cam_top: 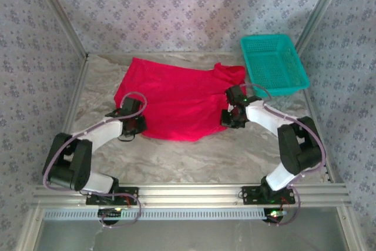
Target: Fold the inside-out t-shirt
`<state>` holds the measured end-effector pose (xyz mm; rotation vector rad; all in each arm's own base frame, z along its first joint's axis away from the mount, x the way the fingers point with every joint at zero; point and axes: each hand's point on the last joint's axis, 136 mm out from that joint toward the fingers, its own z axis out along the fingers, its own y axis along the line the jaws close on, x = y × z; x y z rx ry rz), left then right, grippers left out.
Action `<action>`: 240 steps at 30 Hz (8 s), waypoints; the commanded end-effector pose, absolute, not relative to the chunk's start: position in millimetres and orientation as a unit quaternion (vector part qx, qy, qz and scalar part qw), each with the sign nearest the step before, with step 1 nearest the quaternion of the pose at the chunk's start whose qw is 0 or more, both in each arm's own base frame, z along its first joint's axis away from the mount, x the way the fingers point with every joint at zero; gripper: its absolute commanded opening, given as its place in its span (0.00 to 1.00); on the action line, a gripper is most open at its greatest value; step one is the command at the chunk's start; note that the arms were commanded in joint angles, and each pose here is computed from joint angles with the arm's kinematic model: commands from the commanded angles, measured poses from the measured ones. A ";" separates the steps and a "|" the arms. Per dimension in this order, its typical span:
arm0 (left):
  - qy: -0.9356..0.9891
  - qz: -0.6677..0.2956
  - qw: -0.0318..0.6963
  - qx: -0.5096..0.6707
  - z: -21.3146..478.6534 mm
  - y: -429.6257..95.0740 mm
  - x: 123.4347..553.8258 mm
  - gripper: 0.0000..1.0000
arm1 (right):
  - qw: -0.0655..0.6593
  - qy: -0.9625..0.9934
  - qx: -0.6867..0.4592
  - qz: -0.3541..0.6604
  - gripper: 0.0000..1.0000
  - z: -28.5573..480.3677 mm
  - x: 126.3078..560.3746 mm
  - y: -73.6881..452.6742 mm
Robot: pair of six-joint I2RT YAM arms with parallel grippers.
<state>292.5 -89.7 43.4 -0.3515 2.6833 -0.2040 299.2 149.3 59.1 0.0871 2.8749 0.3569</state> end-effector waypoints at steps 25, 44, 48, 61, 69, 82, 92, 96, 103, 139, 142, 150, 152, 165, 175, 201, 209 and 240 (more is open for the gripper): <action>0.969 -0.014 0.232 -0.082 132.3 -97.3 406.1 0.06 | 0.172 0.977 0.026 0.120 0.15 130.8 383.8 138.5; 0.962 -0.128 0.233 0.059 138.5 -223.4 357.4 0.65 | 0.154 0.960 0.015 0.233 0.64 117.6 356.5 226.1; 0.964 -0.126 0.230 0.029 136.4 -204.7 355.6 0.64 | 0.147 0.970 -0.024 0.192 0.67 116.7 361.4 250.8; 0.953 -0.169 0.249 -0.041 150.8 -158.9 353.2 0.53 | 0.156 0.978 -0.092 0.104 0.04 111.3 306.2 257.1; 0.943 -0.210 0.259 -0.016 155.7 -205.2 346.4 0.49 | 0.161 0.976 -0.057 0.138 0.03 58.6 217.1 247.2; 0.920 -0.268 0.214 0.188 136.4 -319.7 292.7 0.69 | 0.224 0.959 0.110 0.134 0.50 93.5 224.6 161.8; 0.933 -0.217 0.136 0.253 76.7 -357.5 288.0 0.67 | 0.234 0.947 0.139 0.170 0.39 106.6 248.8 140.2; 0.938 -0.199 0.101 0.264 50.4 -356.3 279.5 0.51 | 0.230 0.947 0.135 0.181 0.40 104.4 258.1 147.2; 0.941 -0.182 0.099 0.268 50.1 -348.8 278.6 0.05 | 0.197 0.955 0.114 0.191 0.45 81.6 282.1 181.7; 0.928 -0.289 0.226 0.070 128.3 -271.2 288.2 0.00 | 0.205 0.969 -0.031 0.135 0.19 106.9 255.0 252.7; 0.929 -0.286 0.225 0.070 128.7 -269.1 288.2 0.00 | 0.199 0.968 -0.039 0.150 0.19 98.8 268.0 275.9; 0.930 -0.281 0.229 0.060 127.2 -257.0 286.6 0.00 | 0.175 0.962 0.031 0.209 0.34 68.7 294.8 307.7; 0.930 -0.281 0.229 0.059 127.1 -255.6 286.1 0.00 | 0.178 0.960 0.053 0.210 0.37 63.3 300.0 308.2; 0.929 -0.290 0.228 0.040 125.9 -246.3 293.8 0.00 | 0.200 0.958 0.081 0.189 0.00 75.1 318.8 294.9; 0.909 -0.338 0.242 0.031 149.4 -258.4 336.3 0.00 | 0.194 0.951 -0.003 0.240 0.00 187.4 275.4 261.4; 0.917 -0.276 0.261 0.120 127.3 -290.7 319.5 0.60 | 0.196 0.950 0.071 0.233 0.00 128.0 353.9 192.7; 0.895 -0.290 0.287 0.180 151.1 -318.3 302.2 0.69 | 0.203 0.945 0.056 0.249 0.00 141.7 343.5 201.3; 0.892 -0.309 0.300 0.138 217.2 -316.9 320.9 0.00 | 0.183 0.965 0.060 0.176 0.00 105.4 360.6 179.5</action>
